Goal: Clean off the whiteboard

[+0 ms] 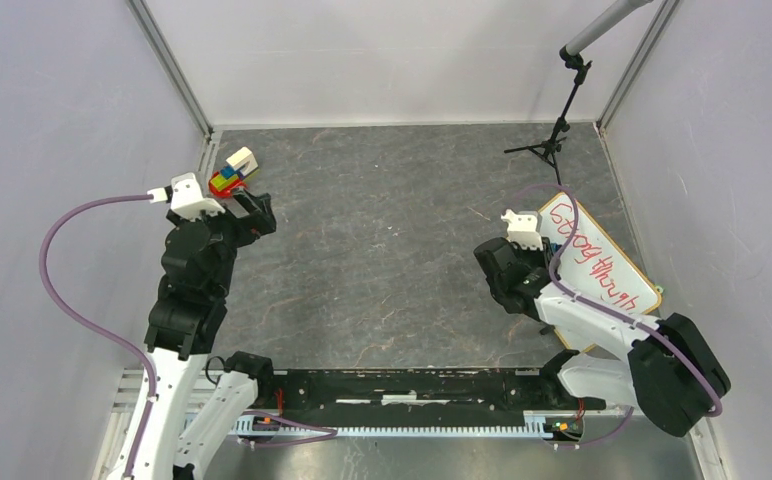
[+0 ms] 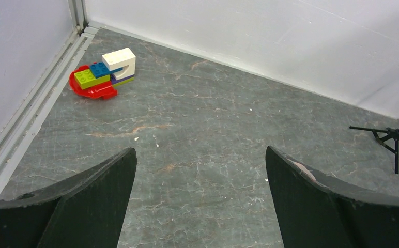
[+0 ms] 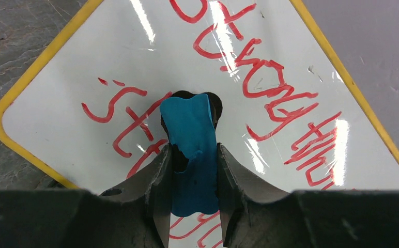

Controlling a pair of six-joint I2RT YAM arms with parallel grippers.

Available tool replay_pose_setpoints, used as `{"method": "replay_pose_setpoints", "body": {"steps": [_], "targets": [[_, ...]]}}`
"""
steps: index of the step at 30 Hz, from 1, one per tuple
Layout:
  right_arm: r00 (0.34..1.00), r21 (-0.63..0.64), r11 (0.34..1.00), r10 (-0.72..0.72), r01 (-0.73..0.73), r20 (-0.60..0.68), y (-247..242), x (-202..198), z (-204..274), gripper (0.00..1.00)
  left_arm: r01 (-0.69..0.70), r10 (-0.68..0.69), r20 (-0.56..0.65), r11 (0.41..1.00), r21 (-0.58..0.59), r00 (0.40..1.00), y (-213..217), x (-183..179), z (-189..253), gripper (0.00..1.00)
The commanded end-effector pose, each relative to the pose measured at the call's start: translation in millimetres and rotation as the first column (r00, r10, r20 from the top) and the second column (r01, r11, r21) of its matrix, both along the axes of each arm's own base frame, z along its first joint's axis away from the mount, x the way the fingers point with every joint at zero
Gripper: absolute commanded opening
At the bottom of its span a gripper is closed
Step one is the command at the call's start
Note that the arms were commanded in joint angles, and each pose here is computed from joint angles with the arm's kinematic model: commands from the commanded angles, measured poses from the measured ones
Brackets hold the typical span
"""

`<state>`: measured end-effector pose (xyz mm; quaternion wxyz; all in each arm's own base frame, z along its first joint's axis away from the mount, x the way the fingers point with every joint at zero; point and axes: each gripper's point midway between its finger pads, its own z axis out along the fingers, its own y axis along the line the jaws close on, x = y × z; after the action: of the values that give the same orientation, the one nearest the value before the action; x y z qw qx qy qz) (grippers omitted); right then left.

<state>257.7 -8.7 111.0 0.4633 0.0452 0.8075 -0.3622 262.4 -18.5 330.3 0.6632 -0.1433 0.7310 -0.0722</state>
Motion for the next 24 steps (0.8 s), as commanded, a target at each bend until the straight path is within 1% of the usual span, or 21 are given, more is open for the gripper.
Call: {"method": "replay_pose_setpoints", "body": {"steps": [1,2,6,8,12,15,18,24], "targets": [[0.999,-0.014,1.0,0.009,-0.009,0.037,3.9,14.8,13.4,0.36,0.015,-0.015,0.062,1.0,-0.011,0.998,-3.2,-1.5,19.2,1.0],[0.999,-0.011,1.0,0.017,-0.017,0.033,5.0,16.2,13.6,0.39,0.017,-0.016,0.063,1.0,-0.012,0.998,-3.7,-1.7,19.4,1.0],[0.999,-0.013,0.999,0.045,-0.045,0.01,9.0,19.3,11.8,0.59,0.021,-0.02,0.062,1.0,-0.01,0.998,-4.8,-2.2,19.3,1.0],[0.999,-0.015,0.999,0.047,-0.047,-0.004,9.1,18.5,8.9,0.59,0.022,-0.021,0.063,1.0,-0.01,0.998,-5.1,-2.5,19.9,1.0],[0.999,-0.005,0.999,0.049,-0.049,-0.023,8.7,15.0,4.3,0.54,0.016,-0.015,0.066,1.0,-0.01,0.998,-3.9,-3.3,20.6,1.0],[0.998,0.023,0.998,0.055,-0.054,-0.029,10.1,12.5,1.7,0.48,0.016,-0.015,0.068,1.0,-0.011,0.998,-3.9,-3.8,21.2,1.0],[0.998,0.027,0.998,0.058,-0.057,-0.027,8.8,10.2,0.9,0.46,0.017,-0.016,0.069,1.0,-0.012,0.998,-4.1,-4.0,21.2,1.0],[0.996,0.038,0.995,0.089,-0.089,0.008,14.2,17.8,-1.2,0.27,0.024,-0.023,0.067,1.0,-0.013,0.997,-5.4,-3.8,20.8,1.0]]}}
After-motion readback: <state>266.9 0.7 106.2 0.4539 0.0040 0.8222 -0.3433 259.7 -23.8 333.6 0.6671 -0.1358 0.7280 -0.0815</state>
